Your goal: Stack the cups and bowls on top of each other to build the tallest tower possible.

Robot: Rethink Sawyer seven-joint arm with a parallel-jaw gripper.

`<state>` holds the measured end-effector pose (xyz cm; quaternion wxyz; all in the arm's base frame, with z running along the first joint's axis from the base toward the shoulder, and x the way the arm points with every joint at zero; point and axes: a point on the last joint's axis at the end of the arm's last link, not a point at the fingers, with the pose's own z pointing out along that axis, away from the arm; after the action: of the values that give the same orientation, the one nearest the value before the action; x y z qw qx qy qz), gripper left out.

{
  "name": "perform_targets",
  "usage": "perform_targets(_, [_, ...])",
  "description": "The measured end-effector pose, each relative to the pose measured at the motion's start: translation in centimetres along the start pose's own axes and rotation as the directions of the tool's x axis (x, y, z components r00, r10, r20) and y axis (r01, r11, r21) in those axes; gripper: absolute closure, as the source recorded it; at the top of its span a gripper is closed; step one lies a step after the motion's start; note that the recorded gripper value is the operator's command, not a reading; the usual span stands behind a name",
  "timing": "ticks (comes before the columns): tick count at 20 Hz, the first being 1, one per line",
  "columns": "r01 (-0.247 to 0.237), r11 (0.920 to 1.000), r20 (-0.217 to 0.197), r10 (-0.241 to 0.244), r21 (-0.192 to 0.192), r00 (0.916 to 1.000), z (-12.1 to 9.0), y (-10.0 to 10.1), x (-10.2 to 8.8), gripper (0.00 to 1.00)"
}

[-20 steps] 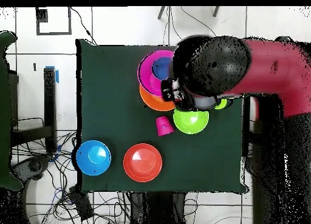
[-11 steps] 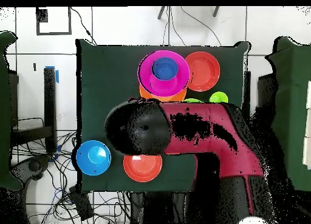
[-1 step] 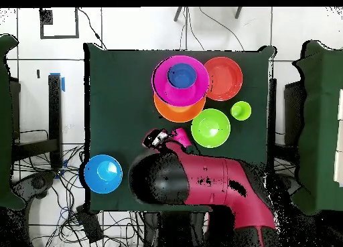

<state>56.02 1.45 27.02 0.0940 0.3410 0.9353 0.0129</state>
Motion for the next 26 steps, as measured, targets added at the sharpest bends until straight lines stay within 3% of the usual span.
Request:
perform_targets(4, [-0.003,1.0,0.007,0.003,-0.006,1.0,1.9,-0.8,2.0,0.0])
perform_targets(5, [0.0,1.0,0.002,0.0,-0.003,1.0,2.9,-1.0,3.2,0.0])
perform_targets(9, [0.0,1.0,-0.004,0.0,0.003,1.0,4.2,-1.5,4.6,0.0])
perform_targets(16, [-0.014,0.9999,0.006,0.014,-0.003,0.9999,7.0,-2.5,6.0,0.0])
perform_targets(20, [-0.029,0.9995,0.024,0.03,-0.016,0.9993,9.7,-3.4,6.9,0.0])
perform_targets(26, [-0.061,0.998,-0.004,0.061,-0.016,0.9981,12.8,-4.8,8.1,0.0])
